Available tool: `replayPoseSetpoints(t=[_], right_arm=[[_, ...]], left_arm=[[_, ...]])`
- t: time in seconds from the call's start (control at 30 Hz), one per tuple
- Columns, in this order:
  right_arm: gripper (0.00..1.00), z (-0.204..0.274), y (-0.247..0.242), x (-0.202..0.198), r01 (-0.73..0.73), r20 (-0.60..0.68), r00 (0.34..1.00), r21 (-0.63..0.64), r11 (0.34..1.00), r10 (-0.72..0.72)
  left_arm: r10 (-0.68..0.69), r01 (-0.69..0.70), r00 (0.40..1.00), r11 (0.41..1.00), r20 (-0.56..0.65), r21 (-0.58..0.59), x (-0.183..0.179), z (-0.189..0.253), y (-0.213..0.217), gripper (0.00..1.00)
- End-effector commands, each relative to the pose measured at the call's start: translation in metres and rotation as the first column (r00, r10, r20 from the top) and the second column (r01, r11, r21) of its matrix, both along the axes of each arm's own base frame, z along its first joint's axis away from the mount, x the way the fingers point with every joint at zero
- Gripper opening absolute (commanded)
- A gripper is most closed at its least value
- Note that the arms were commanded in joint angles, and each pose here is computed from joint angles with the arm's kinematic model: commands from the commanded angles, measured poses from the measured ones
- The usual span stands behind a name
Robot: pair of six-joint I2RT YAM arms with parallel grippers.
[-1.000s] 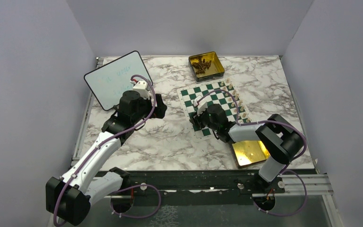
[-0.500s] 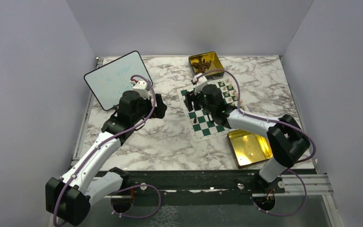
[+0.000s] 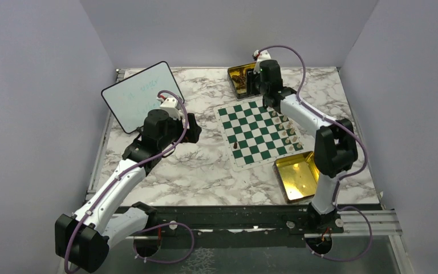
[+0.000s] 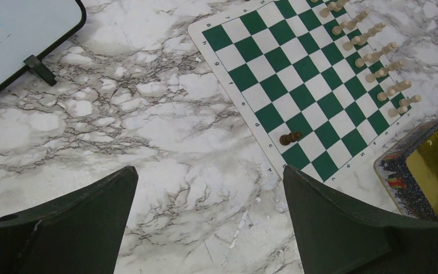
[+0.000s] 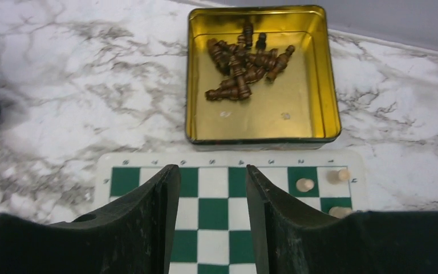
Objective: Set up the chess pieces on the board
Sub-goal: Pick up the chess piece from the storage box.
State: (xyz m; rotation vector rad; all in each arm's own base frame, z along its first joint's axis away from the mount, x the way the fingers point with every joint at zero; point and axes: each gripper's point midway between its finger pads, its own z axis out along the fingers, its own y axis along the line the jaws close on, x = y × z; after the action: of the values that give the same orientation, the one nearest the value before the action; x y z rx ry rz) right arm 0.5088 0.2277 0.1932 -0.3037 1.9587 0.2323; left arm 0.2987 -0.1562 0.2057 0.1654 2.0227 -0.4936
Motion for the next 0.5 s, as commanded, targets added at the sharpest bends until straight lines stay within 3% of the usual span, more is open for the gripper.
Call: replayPoseSetpoints(t=[0.0,0.1,0.47], right_arm=[[0.48,-0.02,-0.013,0.036,0.022,-0.047,0.999,-0.087,0.996,-0.026],[0.47,-0.03,-0.016,0.064,0.001,-0.039,0.999,-0.13,0.992,-0.006],[0.46,-0.072,0.004,0.133,-0.116,-0.049,0.993,-0.093,0.989,0.112]], left_arm=[[-0.015,0.015,1.0,1.0,0.003,0.0,-0.003,0.001,-0.001,0.99],[-0.011,0.011,1.0,1.0,0.003,0.004,-0.004,0.0,0.0,0.99],[-0.023,0.023,0.999,1.0,-0.031,0.009,-0.002,-0.011,-0.004,0.99]])
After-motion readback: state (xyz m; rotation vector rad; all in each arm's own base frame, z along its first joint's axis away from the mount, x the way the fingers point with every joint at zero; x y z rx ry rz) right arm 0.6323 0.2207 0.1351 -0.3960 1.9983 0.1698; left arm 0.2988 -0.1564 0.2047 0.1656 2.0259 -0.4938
